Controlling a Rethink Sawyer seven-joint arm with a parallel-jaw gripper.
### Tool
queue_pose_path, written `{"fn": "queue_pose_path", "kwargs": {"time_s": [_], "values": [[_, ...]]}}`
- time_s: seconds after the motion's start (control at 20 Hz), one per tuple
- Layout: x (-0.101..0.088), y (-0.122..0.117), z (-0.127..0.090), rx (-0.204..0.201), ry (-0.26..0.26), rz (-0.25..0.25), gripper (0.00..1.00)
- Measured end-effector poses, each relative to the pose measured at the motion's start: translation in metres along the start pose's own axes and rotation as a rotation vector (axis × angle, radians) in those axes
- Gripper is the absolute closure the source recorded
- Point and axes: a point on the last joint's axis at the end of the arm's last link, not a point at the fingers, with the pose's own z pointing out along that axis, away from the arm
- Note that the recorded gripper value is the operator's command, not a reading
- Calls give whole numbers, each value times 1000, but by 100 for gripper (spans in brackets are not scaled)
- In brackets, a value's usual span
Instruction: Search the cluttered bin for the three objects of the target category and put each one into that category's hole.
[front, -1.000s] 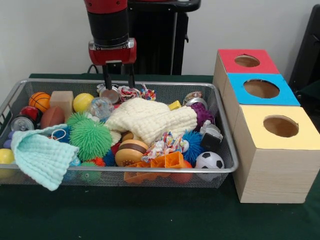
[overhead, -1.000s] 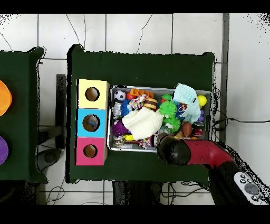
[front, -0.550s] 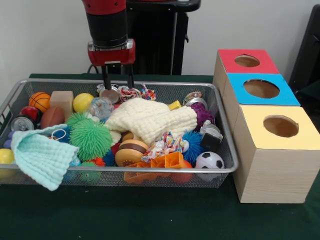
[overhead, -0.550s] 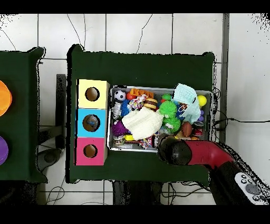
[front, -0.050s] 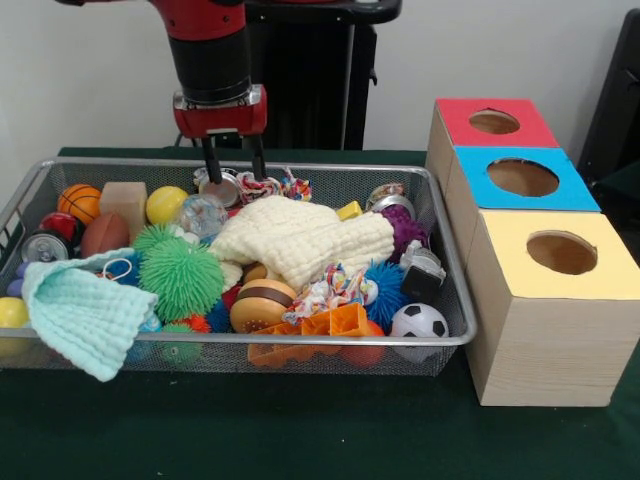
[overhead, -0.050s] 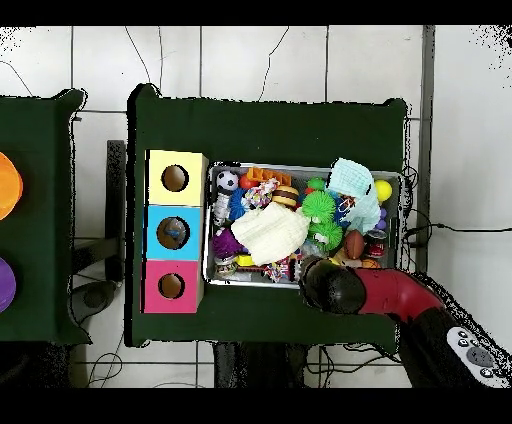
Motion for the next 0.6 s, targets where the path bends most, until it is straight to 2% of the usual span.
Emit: {"fn": "queue_pose_path", "kwargs": {"time_s": [0.6], "values": [[7,-34,-6,6,-15,66,0]]}}
